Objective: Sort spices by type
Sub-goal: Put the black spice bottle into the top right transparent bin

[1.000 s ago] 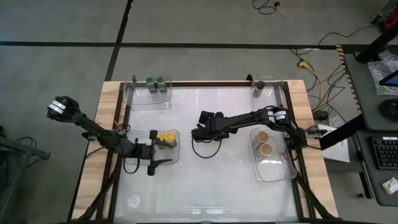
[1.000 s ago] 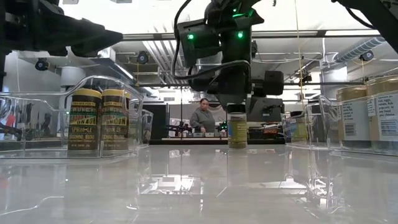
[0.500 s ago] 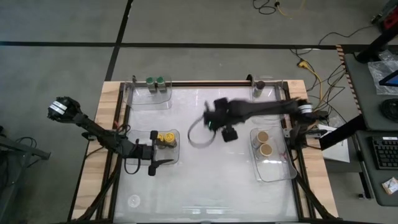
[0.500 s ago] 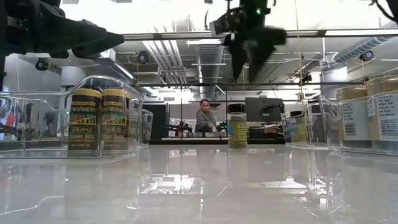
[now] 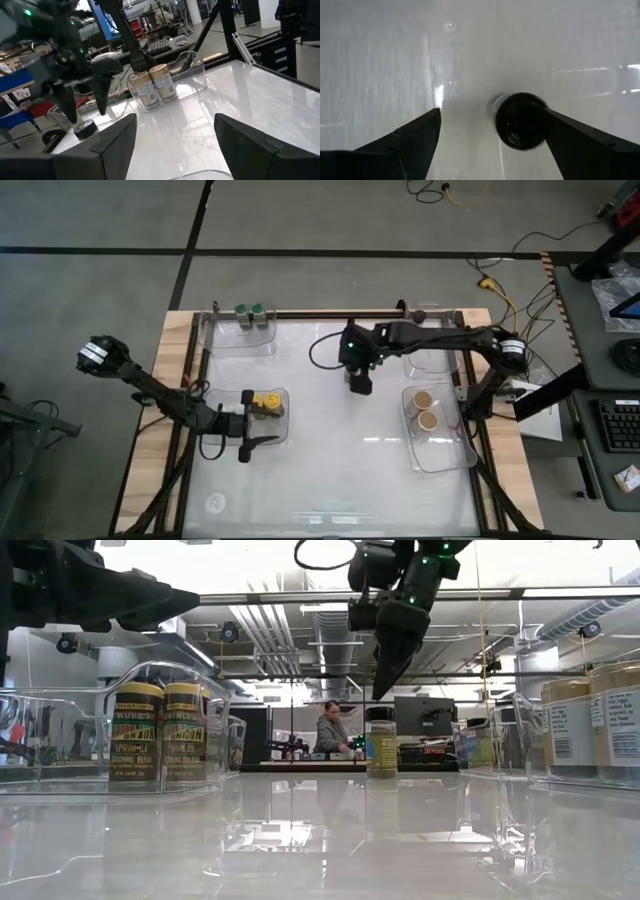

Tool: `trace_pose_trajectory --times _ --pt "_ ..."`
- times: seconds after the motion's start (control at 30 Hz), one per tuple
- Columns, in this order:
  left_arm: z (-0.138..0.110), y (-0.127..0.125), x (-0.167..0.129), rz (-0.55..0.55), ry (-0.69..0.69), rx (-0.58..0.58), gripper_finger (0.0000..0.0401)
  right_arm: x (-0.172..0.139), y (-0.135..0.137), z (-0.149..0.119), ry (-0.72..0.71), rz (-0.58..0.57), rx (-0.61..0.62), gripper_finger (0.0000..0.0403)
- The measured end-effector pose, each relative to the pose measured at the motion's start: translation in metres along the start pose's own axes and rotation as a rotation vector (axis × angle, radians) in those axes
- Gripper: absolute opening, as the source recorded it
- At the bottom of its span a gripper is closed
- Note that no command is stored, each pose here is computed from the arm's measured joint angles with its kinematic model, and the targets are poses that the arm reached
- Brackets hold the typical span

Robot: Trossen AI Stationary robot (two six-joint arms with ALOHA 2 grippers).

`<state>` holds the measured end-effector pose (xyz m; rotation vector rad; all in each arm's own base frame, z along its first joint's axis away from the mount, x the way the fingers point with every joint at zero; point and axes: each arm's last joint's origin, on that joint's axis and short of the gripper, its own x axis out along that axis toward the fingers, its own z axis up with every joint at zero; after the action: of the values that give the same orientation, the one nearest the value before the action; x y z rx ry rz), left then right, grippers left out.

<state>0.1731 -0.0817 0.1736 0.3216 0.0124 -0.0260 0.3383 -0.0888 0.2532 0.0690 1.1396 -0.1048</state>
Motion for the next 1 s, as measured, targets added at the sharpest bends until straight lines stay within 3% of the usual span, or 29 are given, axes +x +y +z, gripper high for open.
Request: trace_pose_trajectory --times 0.47,0.83,1.0 --pt "0.000 0.000 0.000 -0.001 0.001 -0.006 0.0251 0.025 -0.004 0.001 0.025 -0.036 -0.048 0.0304" --pt "0.000 0.000 0.000 -0.001 0.002 -0.006 0.0251 0.004 -0.002 -0.001 -0.009 -0.036 -0.021 0.0287" --pt "0.000 0.000 0.000 -0.002 0.004 -0.005 0.0251 0.007 -0.004 -0.002 0.008 -0.112 0.013 0.0294"
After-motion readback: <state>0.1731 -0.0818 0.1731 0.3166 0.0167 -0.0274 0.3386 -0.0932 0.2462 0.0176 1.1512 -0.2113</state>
